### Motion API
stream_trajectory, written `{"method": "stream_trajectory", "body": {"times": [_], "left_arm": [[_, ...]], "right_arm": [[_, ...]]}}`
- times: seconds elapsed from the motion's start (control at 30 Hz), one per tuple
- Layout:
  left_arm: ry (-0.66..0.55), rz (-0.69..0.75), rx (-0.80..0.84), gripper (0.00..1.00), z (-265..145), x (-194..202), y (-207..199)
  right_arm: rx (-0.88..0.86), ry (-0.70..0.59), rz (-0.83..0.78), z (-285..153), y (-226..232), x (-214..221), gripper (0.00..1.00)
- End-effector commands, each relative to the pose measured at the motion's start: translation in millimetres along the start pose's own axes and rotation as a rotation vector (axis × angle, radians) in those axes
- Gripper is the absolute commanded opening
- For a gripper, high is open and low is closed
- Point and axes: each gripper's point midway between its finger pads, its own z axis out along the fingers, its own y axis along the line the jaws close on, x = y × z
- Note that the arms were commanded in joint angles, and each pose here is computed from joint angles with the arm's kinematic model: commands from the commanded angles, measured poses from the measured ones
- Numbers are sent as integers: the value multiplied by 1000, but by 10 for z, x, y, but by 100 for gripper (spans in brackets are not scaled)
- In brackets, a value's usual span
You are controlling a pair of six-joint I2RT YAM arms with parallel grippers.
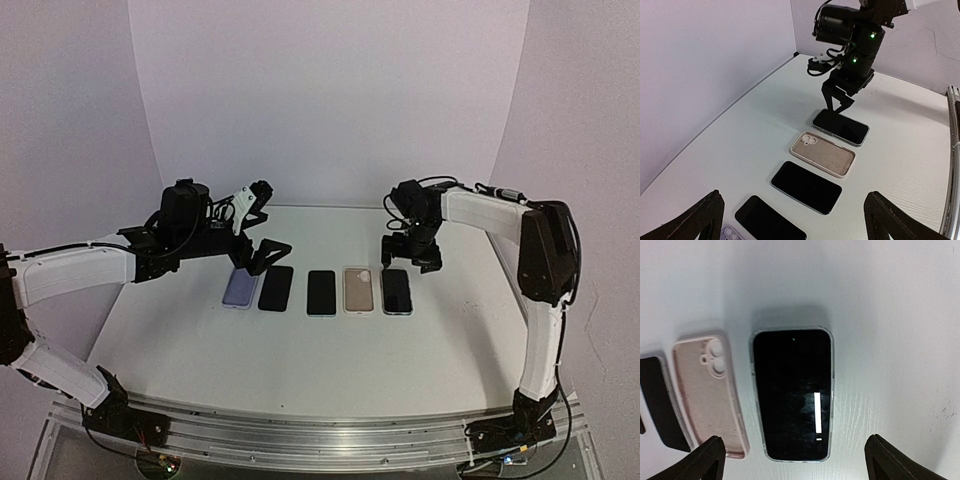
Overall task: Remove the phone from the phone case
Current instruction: Pick up the phone at the center of the board.
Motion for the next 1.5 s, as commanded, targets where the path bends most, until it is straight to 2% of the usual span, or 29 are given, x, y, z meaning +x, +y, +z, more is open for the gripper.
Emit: {"method": "stream_trajectory", "body": {"times": [0.0, 0.3, 0.5, 0.7, 0.87, 1.03, 1.23, 1.37, 1.47], "left_arm": [[-50, 24, 9, 100, -36, -130, -18], [-42, 18, 16, 100, -29, -98, -32], [-39, 18, 18, 100, -13, -90, -31], [-39, 21, 15, 99, -12, -95, -25], [-37, 22, 17, 100, -11, -86, -29], [-42, 22, 34, 100, -19, -94, -60], [-56, -51, 53, 98, -15, -128, -86], [-90, -222, 79, 97, 15, -276, -88], [-138, -349, 148, 97, 30, -447, -153]], "right_arm": [[74, 101, 37, 218, -92, 223, 98], [17, 180, 6, 479, 117, 336, 98], [84, 191, -33, 658, 68, 434, 96], [156, 213, -36, 763, -115, 564, 76], [190, 168, -60, 649, -203, 503, 45], [201, 37, -90, 295, -254, 275, 36], [82, -228, -96, -406, -138, -44, 31], [-94, -502, -212, -1030, 401, -209, 30], [-247, -677, -311, -1510, 958, -151, 30]]}}
